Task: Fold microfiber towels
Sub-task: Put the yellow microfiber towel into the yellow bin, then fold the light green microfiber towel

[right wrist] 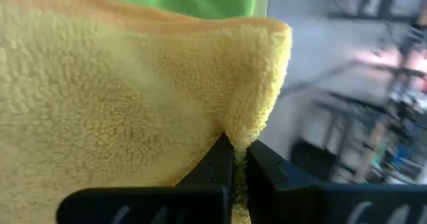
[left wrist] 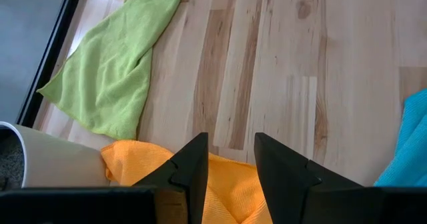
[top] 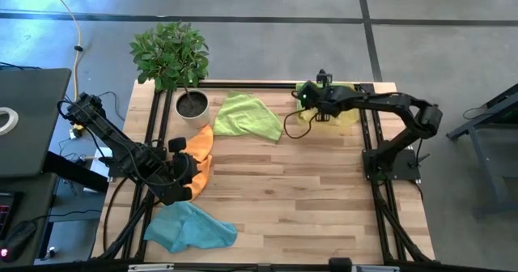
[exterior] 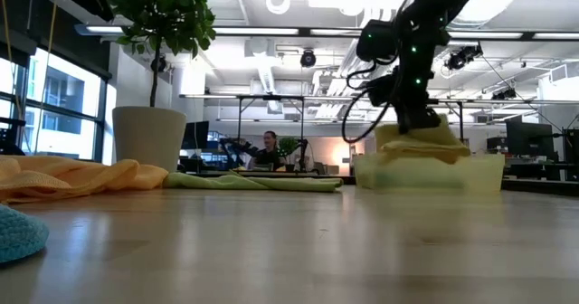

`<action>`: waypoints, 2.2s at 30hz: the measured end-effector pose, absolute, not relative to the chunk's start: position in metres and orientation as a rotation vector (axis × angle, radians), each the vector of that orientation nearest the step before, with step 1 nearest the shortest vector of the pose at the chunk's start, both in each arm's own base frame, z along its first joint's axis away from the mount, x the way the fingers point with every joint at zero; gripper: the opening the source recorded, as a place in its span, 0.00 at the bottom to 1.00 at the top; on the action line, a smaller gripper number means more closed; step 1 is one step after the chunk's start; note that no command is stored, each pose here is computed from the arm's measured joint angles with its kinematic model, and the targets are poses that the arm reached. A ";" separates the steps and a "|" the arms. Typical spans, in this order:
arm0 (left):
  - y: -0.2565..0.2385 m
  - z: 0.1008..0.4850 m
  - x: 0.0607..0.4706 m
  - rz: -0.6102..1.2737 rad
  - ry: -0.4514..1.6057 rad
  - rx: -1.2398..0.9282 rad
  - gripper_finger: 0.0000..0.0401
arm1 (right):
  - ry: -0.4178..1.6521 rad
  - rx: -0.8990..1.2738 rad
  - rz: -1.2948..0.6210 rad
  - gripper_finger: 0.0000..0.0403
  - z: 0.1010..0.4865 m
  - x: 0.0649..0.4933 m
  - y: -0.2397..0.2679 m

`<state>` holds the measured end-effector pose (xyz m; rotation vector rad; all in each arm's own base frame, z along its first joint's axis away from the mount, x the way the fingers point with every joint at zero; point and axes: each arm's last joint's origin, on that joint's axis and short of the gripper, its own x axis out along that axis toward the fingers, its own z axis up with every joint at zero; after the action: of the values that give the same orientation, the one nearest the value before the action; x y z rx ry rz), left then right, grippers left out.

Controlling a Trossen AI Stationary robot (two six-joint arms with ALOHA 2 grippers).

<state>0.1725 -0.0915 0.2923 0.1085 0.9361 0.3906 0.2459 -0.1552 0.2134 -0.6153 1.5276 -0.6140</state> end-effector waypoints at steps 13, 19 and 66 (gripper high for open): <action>-0.091 0.293 0.173 0.411 0.918 0.124 0.28 | 1.476 -0.543 -0.495 0.04 0.197 0.241 -0.194; -0.090 0.293 0.172 0.414 0.918 0.128 0.28 | 1.470 -0.514 -0.451 0.19 0.186 0.244 -0.199; -0.053 0.291 0.188 0.549 0.987 -0.015 0.28 | 0.721 0.366 -0.551 0.32 0.175 0.367 -0.052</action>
<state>0.1882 -0.0526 0.2914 -0.0145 0.9874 0.5487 0.3672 -0.0524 0.1754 0.3659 0.7213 -0.5506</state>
